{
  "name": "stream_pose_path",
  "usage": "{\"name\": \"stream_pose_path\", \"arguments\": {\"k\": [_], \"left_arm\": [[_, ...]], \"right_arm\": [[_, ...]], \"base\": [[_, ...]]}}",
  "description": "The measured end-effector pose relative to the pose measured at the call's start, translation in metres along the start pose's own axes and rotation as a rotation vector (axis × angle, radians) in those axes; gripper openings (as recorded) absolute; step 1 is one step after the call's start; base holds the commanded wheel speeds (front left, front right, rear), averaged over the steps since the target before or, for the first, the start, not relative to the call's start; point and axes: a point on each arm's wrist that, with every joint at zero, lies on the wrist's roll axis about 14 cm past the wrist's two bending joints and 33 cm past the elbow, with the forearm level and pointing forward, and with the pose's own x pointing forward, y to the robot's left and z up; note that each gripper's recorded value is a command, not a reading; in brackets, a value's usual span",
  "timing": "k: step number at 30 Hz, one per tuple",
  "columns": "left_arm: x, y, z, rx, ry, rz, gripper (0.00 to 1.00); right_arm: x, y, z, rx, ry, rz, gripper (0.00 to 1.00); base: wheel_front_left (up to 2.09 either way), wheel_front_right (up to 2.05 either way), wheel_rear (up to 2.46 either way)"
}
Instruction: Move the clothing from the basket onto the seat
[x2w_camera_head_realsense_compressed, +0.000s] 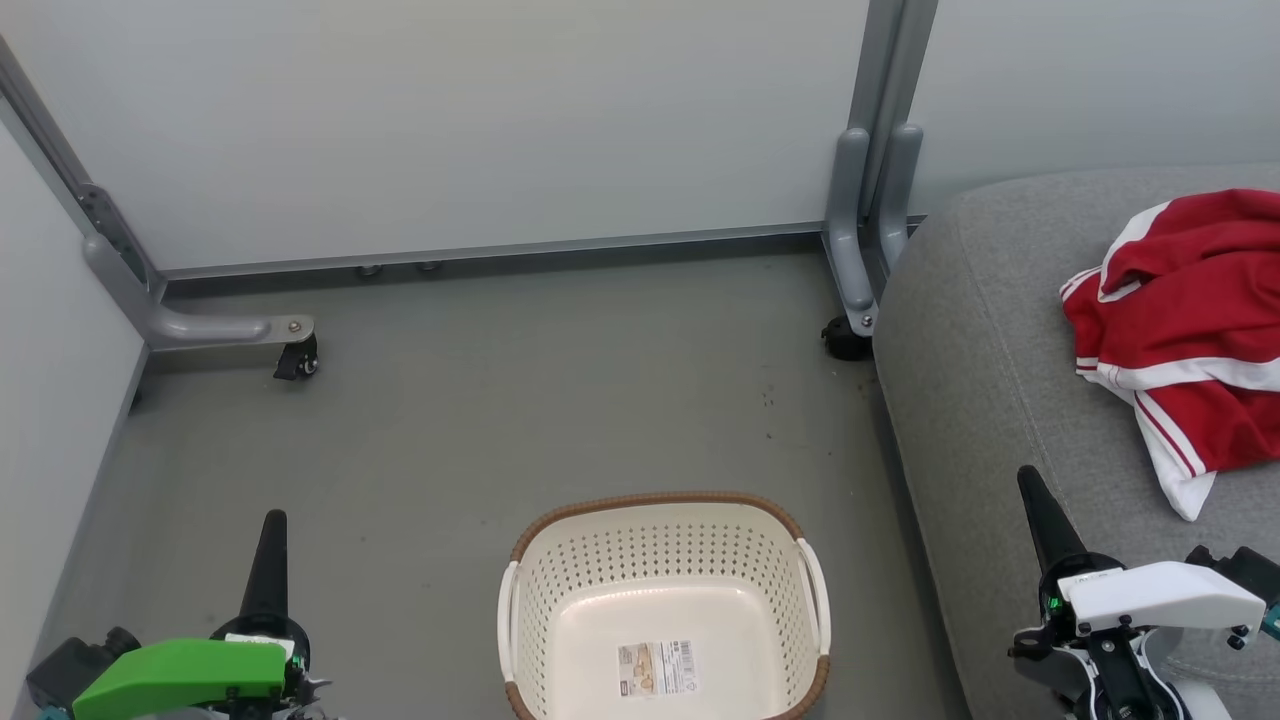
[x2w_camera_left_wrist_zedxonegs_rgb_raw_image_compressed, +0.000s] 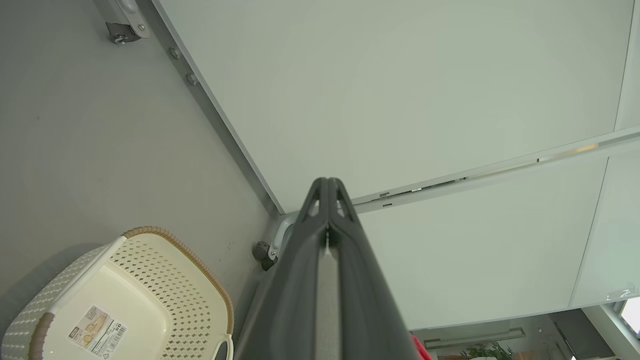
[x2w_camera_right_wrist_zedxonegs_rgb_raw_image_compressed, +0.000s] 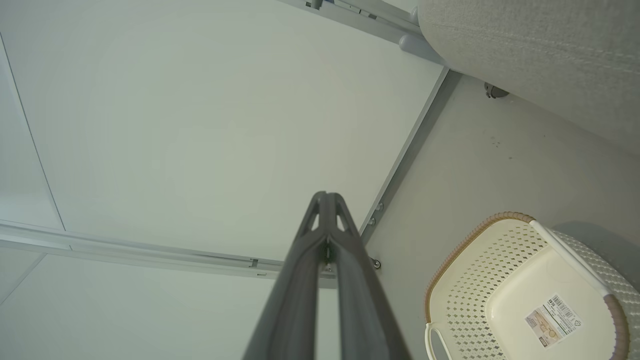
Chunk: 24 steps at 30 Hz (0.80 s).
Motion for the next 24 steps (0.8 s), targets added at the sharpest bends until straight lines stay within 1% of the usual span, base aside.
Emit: {"name": "stream_pose_path", "arguments": {"k": [24], "left_arm": [[0.017,-0.003,-0.001,-0.197,0.021,-0.011,0.0]], "right_arm": [[0.011,-0.001,0.009,0.2,-0.009,-0.002,0.0]], "base": [[0.0,0.0,0.0]]}}
